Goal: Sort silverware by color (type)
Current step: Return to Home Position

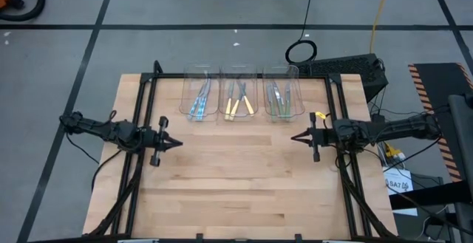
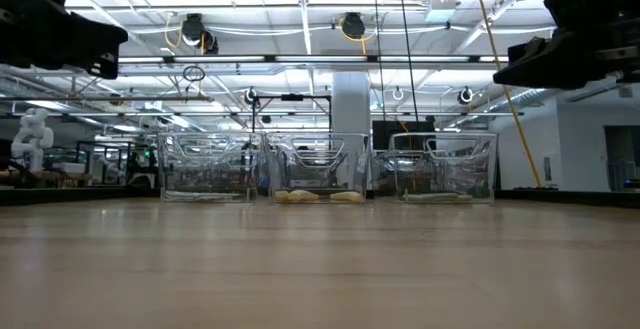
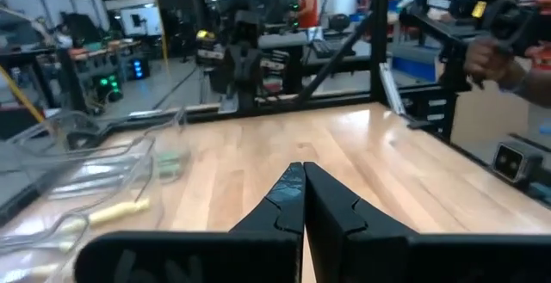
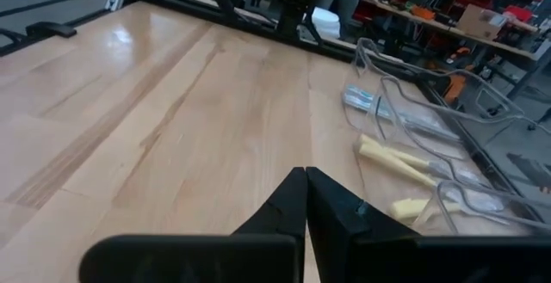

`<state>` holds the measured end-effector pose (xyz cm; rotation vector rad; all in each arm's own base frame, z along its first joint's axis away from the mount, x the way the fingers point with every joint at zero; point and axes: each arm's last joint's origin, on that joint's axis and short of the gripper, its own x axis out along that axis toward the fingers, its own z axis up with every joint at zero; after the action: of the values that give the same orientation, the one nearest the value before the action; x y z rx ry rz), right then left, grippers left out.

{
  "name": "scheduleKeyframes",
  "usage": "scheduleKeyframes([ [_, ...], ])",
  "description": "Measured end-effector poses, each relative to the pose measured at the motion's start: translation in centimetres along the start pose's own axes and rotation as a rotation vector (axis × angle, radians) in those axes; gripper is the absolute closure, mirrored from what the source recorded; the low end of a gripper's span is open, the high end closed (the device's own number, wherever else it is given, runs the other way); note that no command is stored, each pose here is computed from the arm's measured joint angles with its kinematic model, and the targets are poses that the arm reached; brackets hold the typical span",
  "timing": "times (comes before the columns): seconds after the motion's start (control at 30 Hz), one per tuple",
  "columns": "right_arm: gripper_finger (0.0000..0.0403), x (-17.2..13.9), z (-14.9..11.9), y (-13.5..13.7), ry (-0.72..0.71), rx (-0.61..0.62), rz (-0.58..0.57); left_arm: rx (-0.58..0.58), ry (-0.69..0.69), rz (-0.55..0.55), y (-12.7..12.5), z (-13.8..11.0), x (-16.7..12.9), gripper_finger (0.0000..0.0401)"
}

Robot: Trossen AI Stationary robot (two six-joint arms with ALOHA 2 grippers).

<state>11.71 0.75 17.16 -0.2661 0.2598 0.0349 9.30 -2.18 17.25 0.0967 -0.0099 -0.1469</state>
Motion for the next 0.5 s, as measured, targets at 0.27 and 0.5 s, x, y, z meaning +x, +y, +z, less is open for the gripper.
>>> scheduleKeyframes([
  [0.27,0.0399,-0.4,-1.8,0.0,-0.067,0.013,-0.124,-0.051,0.015,0.010,0.2,-0.1,0.0,0.0396],
  [0.5,0.0399,-1.0,-1.5,-0.4,-0.146,0.028,-0.163,-0.050,0.016,0.008,0.2,-0.1,0.0,0.0396],
])
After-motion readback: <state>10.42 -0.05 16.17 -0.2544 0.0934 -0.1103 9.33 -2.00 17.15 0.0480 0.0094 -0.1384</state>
